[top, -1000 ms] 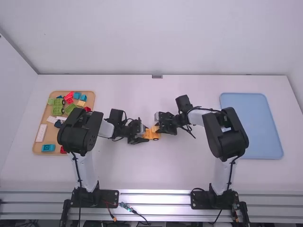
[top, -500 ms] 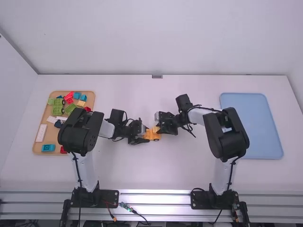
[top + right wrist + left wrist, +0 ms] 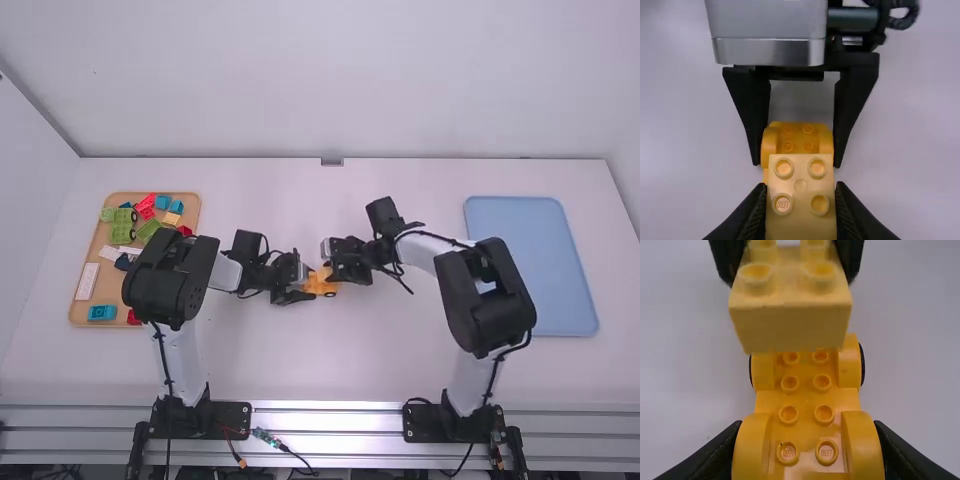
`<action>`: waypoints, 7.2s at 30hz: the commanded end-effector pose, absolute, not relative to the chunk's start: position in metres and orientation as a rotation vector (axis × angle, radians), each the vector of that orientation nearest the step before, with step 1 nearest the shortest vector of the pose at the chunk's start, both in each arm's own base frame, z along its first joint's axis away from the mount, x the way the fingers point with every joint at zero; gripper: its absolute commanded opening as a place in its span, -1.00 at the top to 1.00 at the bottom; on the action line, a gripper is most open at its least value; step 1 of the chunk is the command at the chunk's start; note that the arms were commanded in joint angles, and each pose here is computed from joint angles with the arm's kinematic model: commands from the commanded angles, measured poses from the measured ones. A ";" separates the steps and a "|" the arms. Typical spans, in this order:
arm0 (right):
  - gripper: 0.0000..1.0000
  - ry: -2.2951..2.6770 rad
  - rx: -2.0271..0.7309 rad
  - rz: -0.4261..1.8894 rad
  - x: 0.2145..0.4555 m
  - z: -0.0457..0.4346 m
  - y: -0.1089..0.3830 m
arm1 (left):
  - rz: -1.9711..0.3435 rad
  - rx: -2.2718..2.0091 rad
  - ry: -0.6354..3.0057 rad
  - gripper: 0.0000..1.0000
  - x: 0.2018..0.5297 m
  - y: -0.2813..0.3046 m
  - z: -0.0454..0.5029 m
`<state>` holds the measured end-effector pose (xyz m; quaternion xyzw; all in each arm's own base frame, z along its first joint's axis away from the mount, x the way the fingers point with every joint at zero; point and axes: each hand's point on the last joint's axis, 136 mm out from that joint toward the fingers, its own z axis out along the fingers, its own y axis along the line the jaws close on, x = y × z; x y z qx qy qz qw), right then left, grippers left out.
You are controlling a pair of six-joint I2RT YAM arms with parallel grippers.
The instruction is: Assemble lego blocks to make yellow taxi
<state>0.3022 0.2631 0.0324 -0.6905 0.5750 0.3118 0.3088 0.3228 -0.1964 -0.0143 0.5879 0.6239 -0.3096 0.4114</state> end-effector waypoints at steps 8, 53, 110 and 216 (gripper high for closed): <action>0.76 1.580 -1.788 0.760 0.299 0.016 0.257 | -0.764 1.491 1.619 -0.11 0.323 -0.194 -0.023; 0.70 1.604 -1.775 0.777 0.298 0.015 0.253 | -0.742 1.574 1.551 -0.11 0.313 -0.196 -0.028; 1.00 1.518 -1.646 0.884 0.302 0.065 0.250 | -0.749 1.542 1.572 -0.10 0.317 -0.199 -0.025; 0.08 1.708 -1.668 0.590 0.344 0.049 0.219 | -0.778 1.573 1.578 -0.14 0.316 -0.202 -0.024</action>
